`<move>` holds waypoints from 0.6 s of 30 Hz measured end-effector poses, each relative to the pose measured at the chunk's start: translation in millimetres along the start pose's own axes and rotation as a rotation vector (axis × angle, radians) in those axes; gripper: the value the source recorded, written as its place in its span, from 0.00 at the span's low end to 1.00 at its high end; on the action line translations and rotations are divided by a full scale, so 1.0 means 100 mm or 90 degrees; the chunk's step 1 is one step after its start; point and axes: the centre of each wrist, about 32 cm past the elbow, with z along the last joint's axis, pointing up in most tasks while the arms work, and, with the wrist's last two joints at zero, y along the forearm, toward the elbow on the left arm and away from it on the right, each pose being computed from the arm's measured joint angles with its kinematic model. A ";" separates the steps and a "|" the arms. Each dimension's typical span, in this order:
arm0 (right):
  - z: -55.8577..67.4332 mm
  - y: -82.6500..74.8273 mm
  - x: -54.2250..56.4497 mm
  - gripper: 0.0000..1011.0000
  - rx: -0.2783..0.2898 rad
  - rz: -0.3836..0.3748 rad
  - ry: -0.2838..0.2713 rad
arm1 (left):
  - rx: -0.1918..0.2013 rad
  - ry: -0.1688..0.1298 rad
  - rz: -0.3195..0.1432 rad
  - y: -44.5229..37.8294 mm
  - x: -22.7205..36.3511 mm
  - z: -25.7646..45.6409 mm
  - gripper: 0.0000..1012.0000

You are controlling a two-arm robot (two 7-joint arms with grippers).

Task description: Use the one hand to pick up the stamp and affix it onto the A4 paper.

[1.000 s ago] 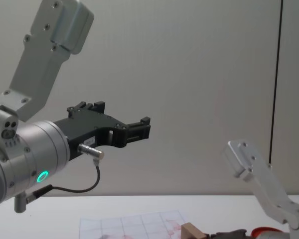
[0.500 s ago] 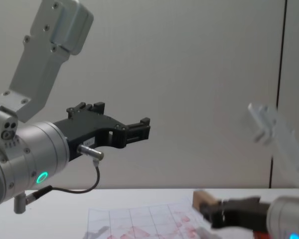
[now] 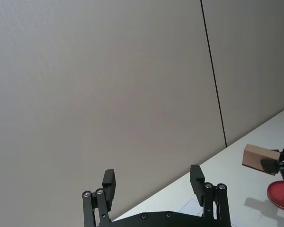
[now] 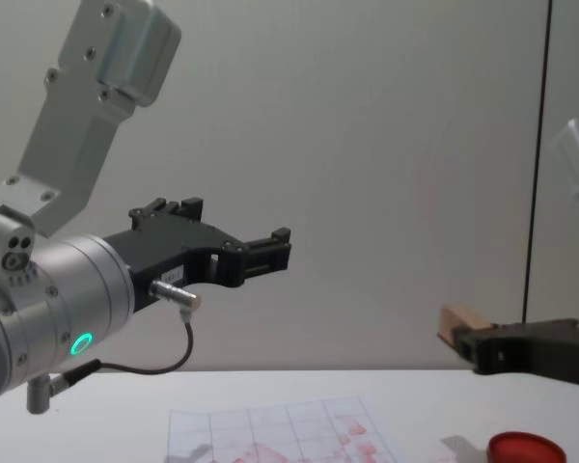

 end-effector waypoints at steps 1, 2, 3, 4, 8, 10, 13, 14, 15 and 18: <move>0.00 -0.01 0.01 0.21 -0.001 -0.004 0.001 | 0.000 0.000 0.000 0.000 0.000 0.000 0.99; 0.00 -0.02 0.02 0.21 -0.003 -0.009 0.002 | 0.000 0.000 0.000 0.000 0.000 0.000 0.99; 0.00 -0.03 0.04 0.21 -0.007 -0.016 0.004 | 0.000 0.000 0.000 0.000 0.000 0.000 0.99; -0.01 -0.05 0.06 0.21 -0.009 -0.021 0.004 | 0.000 0.000 0.000 0.000 0.000 0.000 0.99; -0.04 -0.08 0.11 0.21 -0.024 -0.039 0.007 | 0.000 0.000 0.000 0.000 0.000 0.000 0.99; -0.06 -0.09 0.13 0.21 -0.031 -0.044 0.008 | 0.000 0.000 0.000 0.000 0.000 0.000 0.99; -0.11 -0.10 0.16 0.21 -0.045 -0.055 0.010 | 0.000 0.000 0.000 0.000 0.000 0.000 0.99; -0.13 -0.11 0.18 0.21 -0.052 -0.059 0.011 | 0.000 0.000 0.000 0.000 0.000 0.000 0.99; -0.16 -0.11 0.19 0.21 -0.058 -0.064 0.011 | 0.000 0.000 0.000 0.000 0.000 0.000 0.99; -0.20 -0.12 0.21 0.21 -0.068 -0.068 0.012 | 0.000 0.000 0.000 0.000 0.000 0.000 0.99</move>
